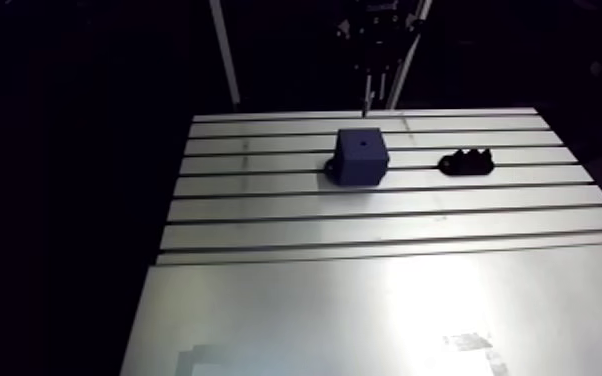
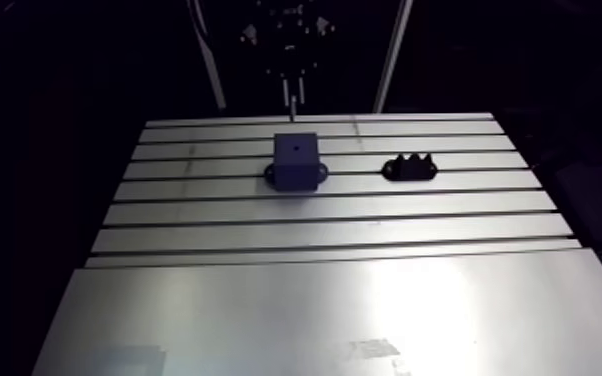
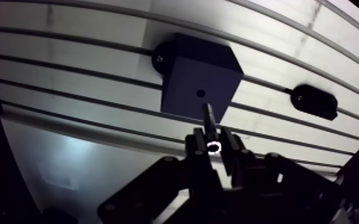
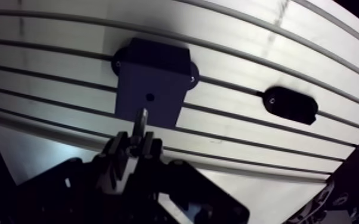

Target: Pick up the M10 bolt and insert it into the hole until fully seated.

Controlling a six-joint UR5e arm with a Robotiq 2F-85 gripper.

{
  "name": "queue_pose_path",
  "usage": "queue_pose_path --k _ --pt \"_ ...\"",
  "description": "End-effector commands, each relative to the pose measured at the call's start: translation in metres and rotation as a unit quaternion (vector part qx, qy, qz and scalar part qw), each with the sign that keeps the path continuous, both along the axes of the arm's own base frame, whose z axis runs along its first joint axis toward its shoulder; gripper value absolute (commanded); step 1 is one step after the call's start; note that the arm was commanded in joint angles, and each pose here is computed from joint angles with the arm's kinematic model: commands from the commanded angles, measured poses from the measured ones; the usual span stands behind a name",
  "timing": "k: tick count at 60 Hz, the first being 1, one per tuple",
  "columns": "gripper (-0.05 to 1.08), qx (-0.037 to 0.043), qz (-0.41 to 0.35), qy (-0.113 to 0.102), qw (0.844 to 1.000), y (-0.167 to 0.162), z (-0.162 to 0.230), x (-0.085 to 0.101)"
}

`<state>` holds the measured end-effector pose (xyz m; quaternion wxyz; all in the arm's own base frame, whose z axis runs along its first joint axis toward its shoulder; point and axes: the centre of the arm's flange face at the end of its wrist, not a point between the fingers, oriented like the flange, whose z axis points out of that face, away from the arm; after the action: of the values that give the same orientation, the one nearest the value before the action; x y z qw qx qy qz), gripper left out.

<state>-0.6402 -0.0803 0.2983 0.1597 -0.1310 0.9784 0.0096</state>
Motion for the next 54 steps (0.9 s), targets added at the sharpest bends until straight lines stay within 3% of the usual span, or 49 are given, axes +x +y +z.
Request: queue_pose_path --k 1,54 --pt "1.08 0.0003 0.001 -0.003 1.0 0.0 -0.003 0.001" --pt "1.08 0.0007 -0.004 -0.019 1.0 0.005 -0.02 0.009"
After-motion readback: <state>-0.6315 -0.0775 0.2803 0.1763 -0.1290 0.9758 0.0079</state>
